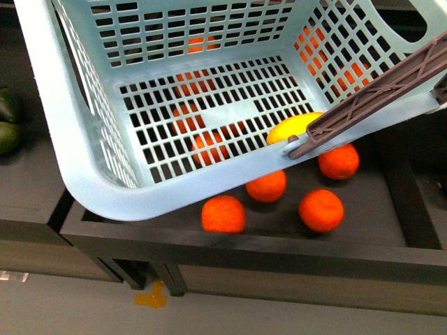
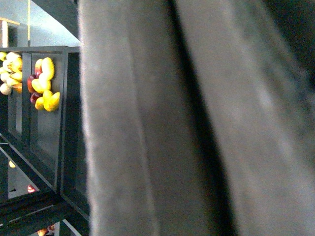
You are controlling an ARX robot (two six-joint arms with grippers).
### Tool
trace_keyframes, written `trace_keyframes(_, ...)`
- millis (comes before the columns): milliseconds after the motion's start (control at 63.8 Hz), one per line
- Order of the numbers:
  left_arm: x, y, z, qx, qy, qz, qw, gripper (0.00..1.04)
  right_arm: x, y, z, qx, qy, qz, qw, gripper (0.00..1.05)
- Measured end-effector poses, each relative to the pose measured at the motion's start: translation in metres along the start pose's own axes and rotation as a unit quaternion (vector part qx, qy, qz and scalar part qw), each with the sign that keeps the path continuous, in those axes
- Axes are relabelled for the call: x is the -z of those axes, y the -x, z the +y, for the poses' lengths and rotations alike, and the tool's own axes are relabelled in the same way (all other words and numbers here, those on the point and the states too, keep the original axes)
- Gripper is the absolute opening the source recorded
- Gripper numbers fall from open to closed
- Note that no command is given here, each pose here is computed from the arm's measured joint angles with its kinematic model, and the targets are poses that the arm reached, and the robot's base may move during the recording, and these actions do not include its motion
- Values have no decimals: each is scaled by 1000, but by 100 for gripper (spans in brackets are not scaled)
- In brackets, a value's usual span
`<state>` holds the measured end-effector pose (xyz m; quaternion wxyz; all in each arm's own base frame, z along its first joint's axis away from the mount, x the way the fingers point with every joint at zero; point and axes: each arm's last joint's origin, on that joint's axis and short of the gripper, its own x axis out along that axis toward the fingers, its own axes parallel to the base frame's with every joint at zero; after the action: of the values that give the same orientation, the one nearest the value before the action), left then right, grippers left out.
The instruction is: Pick mango and avocado into basket
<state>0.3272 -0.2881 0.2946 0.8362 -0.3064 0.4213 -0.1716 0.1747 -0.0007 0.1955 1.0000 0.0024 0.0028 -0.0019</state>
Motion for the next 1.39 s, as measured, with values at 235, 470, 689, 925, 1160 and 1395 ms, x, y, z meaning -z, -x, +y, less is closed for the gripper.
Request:
trace_keyframes(235,0,0,0,0,0,0,1000,28,1,0,0,0,0,2,1000,96)
trace_keyframes(470,0,0,0,0,0,0,1000,28,1,0,0,0,0,2,1000,96)
trace_keyframes(689,0,0,0,0,0,-1,1000,28,1,0,0,0,0,2,1000,96)
trace_keyframes(925,0,0,0,1,1,1,1000,28,1,0,0,-1,0,2,1000,96)
trace_keyframes(1160,0,0,0,1,0,1,1000,28,1,0,0,0,0,1,1000,96)
trace_keyframes(1395,0,0,0,0,0,0,1000,28,1,0,0,-1,0,1,1000,96)
